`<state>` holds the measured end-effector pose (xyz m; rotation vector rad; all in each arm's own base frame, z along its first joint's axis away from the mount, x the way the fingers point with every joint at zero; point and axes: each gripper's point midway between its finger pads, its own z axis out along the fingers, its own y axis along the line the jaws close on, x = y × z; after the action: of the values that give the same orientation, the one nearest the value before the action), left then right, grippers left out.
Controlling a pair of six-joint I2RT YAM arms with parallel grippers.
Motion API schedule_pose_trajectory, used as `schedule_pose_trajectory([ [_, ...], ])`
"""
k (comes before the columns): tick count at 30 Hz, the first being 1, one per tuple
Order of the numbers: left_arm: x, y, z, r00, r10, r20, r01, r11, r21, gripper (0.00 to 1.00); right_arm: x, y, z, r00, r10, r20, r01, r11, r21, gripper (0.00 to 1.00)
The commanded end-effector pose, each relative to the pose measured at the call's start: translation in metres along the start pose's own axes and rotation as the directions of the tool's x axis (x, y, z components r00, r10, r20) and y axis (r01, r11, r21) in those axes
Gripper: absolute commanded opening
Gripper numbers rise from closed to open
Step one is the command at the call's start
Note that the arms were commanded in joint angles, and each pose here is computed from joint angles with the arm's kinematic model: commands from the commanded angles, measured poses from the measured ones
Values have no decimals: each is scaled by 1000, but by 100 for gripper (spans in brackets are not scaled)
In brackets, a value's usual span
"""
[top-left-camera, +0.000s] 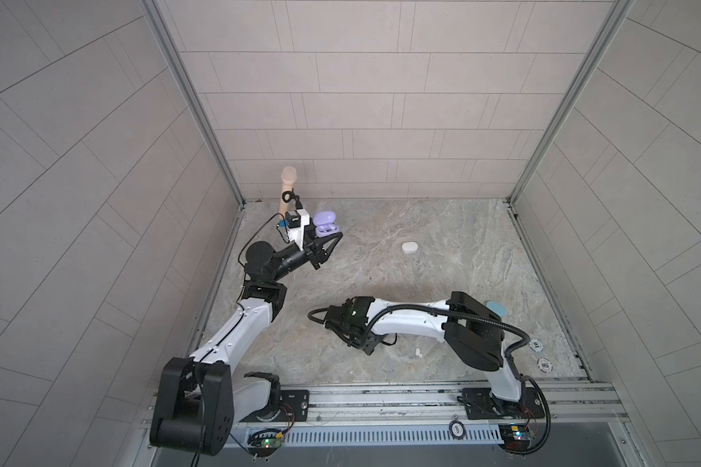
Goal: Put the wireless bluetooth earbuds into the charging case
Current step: 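Move the open right gripper above the second lavender earbud on the table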
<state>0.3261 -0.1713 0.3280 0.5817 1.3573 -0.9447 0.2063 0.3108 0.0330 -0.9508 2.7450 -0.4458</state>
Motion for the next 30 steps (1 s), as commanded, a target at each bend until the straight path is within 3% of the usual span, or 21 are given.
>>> schedule_pose_trajectory([
  [1, -8, -7, -4, 999, 25, 22, -25, 1000, 15, 0, -7, -17, -18, 999, 28, 47, -28, 1000, 6, 74],
  [11, -6, -11, -6, 1000, 25, 17, -26, 999, 19, 0, 2, 1, -39, 988, 147, 45, -134, 968, -212, 73],
  [14, -5, -11, -6, 1000, 24, 16, -24, 1000, 19, 0, 1, 17, -50, 960, 279, -1, -262, 900, -349, 69],
  [17, -3, -11, -5, 1000, 22, 12, -22, 1000, 20, 0, -6, 41, -56, 900, 429, -75, -409, 775, -482, 67],
  [20, -3, -12, -4, 1000, 20, 14, -20, 999, 25, 0, -13, 54, -56, 832, 537, -141, -525, 678, -515, 65],
  [27, -4, -14, -5, 1000, 20, 14, -21, 999, 29, 0, -22, 58, -40, 709, 676, -200, -674, 565, -477, 58],
  [30, -3, -15, -6, 1000, 18, 14, -18, 999, 28, 0, -22, 64, -34, 678, 700, -223, -706, 537, -462, 57],
])
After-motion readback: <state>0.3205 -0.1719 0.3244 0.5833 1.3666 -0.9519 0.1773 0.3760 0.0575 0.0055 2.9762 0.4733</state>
